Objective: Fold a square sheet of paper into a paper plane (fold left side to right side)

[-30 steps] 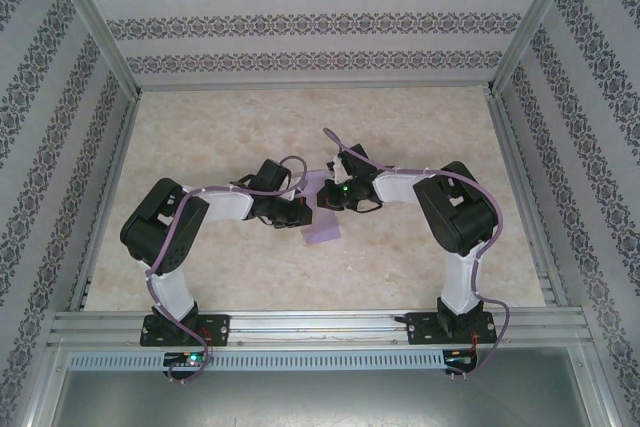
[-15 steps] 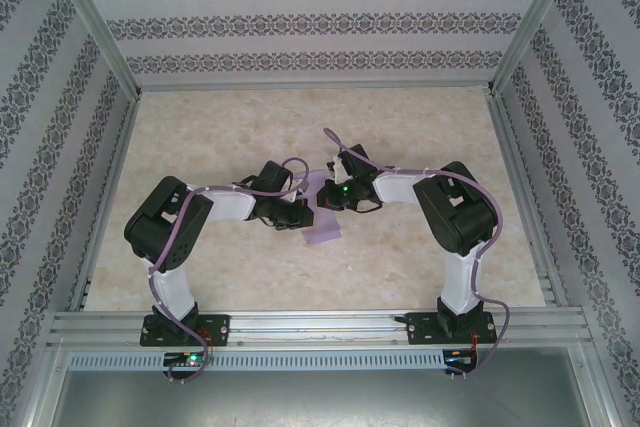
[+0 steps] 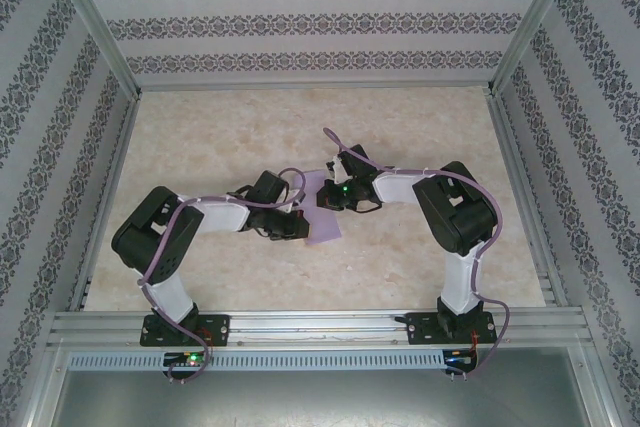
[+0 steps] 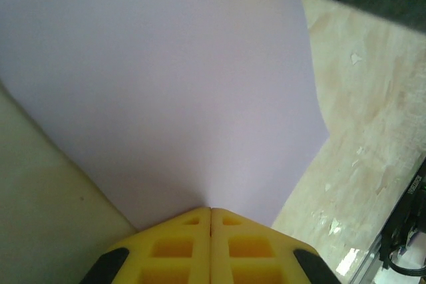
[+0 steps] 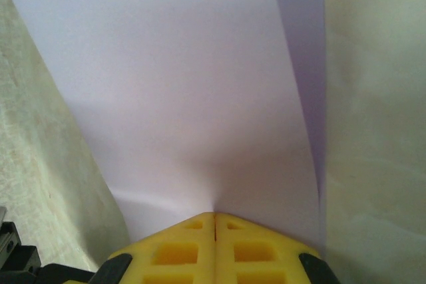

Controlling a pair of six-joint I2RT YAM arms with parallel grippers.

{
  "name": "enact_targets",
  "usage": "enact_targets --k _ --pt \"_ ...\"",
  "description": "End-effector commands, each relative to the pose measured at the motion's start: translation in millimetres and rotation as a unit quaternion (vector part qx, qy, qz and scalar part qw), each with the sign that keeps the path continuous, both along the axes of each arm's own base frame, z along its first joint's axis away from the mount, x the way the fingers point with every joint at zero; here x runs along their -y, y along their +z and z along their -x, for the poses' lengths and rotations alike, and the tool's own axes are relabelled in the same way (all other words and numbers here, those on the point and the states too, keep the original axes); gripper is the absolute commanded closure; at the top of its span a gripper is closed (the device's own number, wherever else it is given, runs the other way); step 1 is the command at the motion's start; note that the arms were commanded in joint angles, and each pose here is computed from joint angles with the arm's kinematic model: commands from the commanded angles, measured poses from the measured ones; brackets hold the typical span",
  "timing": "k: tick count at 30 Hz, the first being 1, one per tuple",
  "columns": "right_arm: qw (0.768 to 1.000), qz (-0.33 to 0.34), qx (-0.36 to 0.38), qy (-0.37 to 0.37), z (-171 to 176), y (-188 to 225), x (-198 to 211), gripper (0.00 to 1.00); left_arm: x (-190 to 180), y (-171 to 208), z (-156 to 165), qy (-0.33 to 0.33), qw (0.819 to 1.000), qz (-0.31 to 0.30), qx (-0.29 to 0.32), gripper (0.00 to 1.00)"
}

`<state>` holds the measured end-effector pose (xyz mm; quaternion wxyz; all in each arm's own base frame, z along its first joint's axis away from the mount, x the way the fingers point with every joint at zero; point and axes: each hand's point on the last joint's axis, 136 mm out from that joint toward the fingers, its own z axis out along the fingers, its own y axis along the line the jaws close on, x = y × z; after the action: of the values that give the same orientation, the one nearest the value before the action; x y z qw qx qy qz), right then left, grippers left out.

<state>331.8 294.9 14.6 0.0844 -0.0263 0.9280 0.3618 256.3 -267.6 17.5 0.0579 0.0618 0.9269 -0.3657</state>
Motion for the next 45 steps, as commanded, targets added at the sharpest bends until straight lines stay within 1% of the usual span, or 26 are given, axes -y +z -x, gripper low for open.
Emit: enact_targets --k 1,12,18,22,25,29,30,33,37,42,45 --pt "0.994 0.086 -0.058 -0.033 19 -56 35 1.00 -10 -16 40 -0.020 0.998 -0.035 -0.057 0.94" --pt "0.994 0.087 -0.058 -0.031 19 -58 36 1.00 -19 -22 61 -0.020 0.996 -0.063 -0.067 0.94" --pt "0.994 0.087 -0.055 -0.034 20 -57 38 1.00 -20 -17 61 -0.013 0.996 -0.059 -0.059 0.94" --pt "0.995 0.080 -0.044 -0.046 20 -50 42 1.00 -12 13 46 -0.007 0.999 -0.038 -0.026 0.94" --pt "0.995 0.071 -0.039 -0.052 21 -46 42 1.00 -11 40 27 0.010 1.000 -0.016 0.001 0.94" --pt "0.996 0.062 -0.037 -0.059 24 -44 41 1.00 -13 54 -4 0.040 0.999 0.009 0.014 0.94" --pt "0.996 0.060 -0.037 -0.061 24 -44 41 1.00 -12 53 -11 0.041 0.999 0.009 0.016 0.94" --pt "0.996 0.057 -0.037 -0.062 25 -44 41 1.00 -12 40 -27 0.037 0.999 -0.026 0.016 0.95" --pt "0.996 0.054 -0.038 -0.061 25 -44 39 1.00 -7 19 -40 0.039 0.998 -0.040 0.010 0.95" --pt "0.997 0.044 -0.035 -0.055 24 -40 34 1.00 -3 2 -44 0.040 0.998 -0.041 -0.001 0.96" --pt "0.998 0.029 -0.028 -0.049 21 -31 28 1.00 -11 -7 -38 0.042 0.997 -0.062 -0.008 0.96"
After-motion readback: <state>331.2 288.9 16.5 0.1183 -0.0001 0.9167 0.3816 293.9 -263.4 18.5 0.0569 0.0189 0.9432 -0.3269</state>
